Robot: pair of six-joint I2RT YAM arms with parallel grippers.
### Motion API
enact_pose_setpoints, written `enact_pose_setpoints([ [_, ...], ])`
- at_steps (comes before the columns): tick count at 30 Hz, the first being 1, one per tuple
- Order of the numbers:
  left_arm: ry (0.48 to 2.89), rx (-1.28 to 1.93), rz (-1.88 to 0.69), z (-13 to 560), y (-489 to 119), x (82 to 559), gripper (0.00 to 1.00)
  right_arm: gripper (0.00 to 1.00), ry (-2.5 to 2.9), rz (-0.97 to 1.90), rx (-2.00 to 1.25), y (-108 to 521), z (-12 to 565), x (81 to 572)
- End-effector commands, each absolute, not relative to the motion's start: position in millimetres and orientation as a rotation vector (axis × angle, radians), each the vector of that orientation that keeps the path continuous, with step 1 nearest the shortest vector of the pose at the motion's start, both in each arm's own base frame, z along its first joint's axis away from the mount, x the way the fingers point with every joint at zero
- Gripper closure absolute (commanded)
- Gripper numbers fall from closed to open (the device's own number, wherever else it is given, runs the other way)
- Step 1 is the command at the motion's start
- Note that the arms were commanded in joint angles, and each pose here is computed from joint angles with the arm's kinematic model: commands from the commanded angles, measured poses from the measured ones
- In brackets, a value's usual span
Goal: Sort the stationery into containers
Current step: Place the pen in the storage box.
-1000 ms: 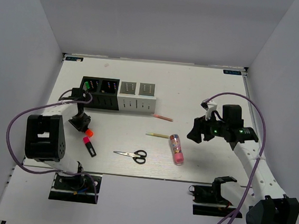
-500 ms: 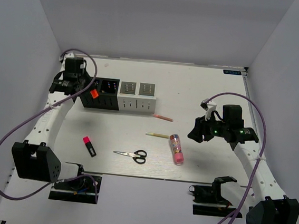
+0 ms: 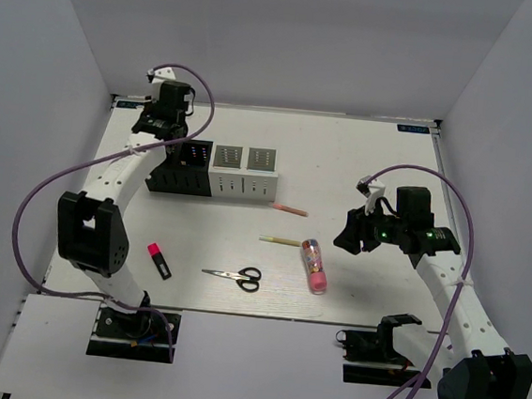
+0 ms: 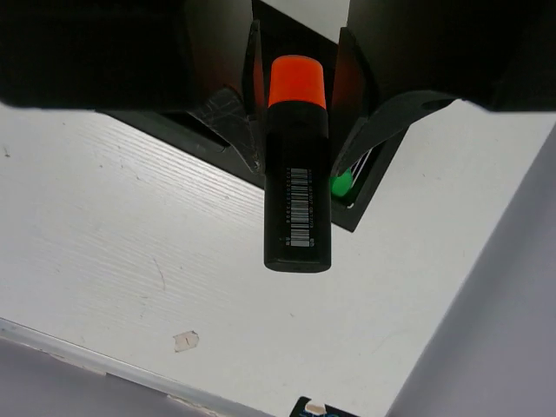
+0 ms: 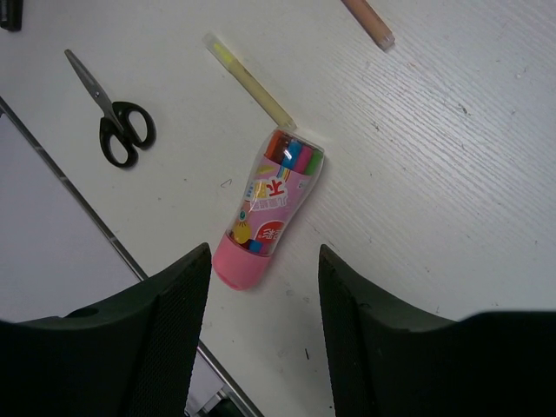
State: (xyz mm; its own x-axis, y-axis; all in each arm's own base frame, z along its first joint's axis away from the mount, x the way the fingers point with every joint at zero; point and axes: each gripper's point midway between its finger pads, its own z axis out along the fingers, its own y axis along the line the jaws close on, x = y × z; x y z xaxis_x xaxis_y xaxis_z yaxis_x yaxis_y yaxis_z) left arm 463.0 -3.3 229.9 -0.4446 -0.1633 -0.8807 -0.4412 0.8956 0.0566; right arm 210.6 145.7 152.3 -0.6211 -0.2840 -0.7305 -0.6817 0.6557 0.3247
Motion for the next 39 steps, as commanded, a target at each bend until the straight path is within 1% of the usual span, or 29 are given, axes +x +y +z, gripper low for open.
enact_pose_setpoints([
  [1,1.888,-0.434,0.448,270.9,8.9,474.0,1.0,0.44,2.163,0.801,-0.778,150.3,164.3,212.1],
  [7,1.914,-0.393,0.547,248.6,14.4,475.8,1.0,0.43,2.162,0.794,-0.778,149.8,164.1,212.9],
  [18,1.973,-0.388,0.59,209.9,17.4,471.1,1.0,0.43,2.16,0.792,-0.777,149.6,164.9,213.2],
  [21,1.983,-0.393,0.609,204.7,18.5,469.9,1.0,0.41,2.161,0.789,-0.772,148.7,164.8,214.2],
  [23,1.99,-0.393,0.624,200.1,19.7,470.0,0.99,0.41,2.164,0.793,-0.772,149.1,164.5,213.2],
  [29,1.998,-0.4,0.651,193.0,22.3,468.4,0.9,0.41,2.165,0.79,-0.776,148.9,164.2,212.8],
  [31,1.998,-0.406,0.656,191.8,23.4,469.1,0.86,0.41,2.161,0.79,-0.774,148.8,165.6,212.9],
  [32,2.002,-0.404,0.659,191.5,23.0,468.3,0.81,0.41,2.166,0.792,-0.778,149.6,163.9,212.4],
  [33,2.0,-0.408,0.667,191.6,24.5,467.9,0.74,0.41,2.161,0.79,-0.775,148.7,165.0,212.7],
  [35,2.007,-0.416,0.663,189.1,24.0,467.7,0.7,0.4,2.164,0.786,-0.774,148.5,164.9,213.2],
  [36,2.005,-0.423,0.663,189.9,24.4,467.1,0.62,0.4,2.159,0.783,-0.774,148.2,165.8,213.6],
  [39,2.015,-0.428,0.661,186.6,23.9,466.0,0.61,0.4,2.161,0.778,-0.773,147.4,165.3,213.9],
])
